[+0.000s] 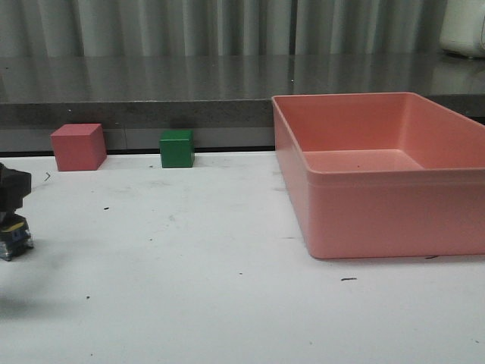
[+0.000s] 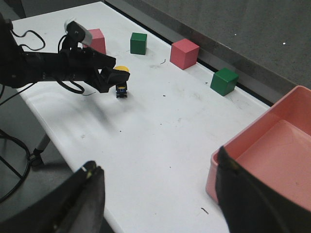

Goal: Place and stand button with both arms
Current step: 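Rotate the button upright and set it down with the left gripper, then open the left gripper and raise it away from the standing button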

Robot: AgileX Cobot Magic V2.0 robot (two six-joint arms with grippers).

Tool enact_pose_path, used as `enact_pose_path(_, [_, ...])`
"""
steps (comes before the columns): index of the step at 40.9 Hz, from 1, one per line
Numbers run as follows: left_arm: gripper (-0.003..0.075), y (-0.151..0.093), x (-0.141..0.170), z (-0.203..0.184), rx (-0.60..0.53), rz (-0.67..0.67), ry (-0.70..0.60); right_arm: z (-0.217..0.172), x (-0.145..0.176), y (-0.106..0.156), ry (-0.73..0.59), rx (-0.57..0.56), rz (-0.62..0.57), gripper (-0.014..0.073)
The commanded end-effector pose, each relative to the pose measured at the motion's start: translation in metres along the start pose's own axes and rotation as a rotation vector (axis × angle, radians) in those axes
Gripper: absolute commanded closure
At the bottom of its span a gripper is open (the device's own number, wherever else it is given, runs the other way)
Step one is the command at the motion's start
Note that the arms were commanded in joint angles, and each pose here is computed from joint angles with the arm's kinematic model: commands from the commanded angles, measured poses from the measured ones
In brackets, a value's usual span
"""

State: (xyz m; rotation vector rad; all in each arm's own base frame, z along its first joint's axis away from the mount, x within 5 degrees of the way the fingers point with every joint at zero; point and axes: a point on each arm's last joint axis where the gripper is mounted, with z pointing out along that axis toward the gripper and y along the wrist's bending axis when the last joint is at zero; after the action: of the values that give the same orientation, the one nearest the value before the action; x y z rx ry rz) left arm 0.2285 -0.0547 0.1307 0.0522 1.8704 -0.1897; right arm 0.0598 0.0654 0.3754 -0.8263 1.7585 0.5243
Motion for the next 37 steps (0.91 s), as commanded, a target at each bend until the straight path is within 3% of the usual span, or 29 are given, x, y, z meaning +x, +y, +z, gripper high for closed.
enact_pose_path(1, [0.0225,-0.005,-0.024,-0.011,0.035,-0.013,-0.063,-0.004,-0.013,-0.001,-0.09,0.008,-0.009,0.0088])
enact_pose_path(14, [0.0226,-0.012,-0.069,-0.06,0.072,-0.016,0.11,-0.004,-0.013,-0.001,-0.09,0.008,-0.009,0.0088])
enact_pose_path(20, [0.0226,-0.015,-0.098,-0.087,0.086,0.071,0.195,-0.004,-0.013,-0.001,-0.09,0.008,-0.009,0.0088])
enact_pose_path(29, [0.0226,-0.013,-0.141,-0.139,0.059,0.11,0.244,-0.004,-0.013,-0.001,-0.09,0.008,-0.009,0.0088])
enact_pose_path(37, [0.0226,-0.01,-0.155,-0.18,0.052,0.101,0.242,-0.004,-0.013,-0.001,-0.09,0.008,-0.009,0.0088])
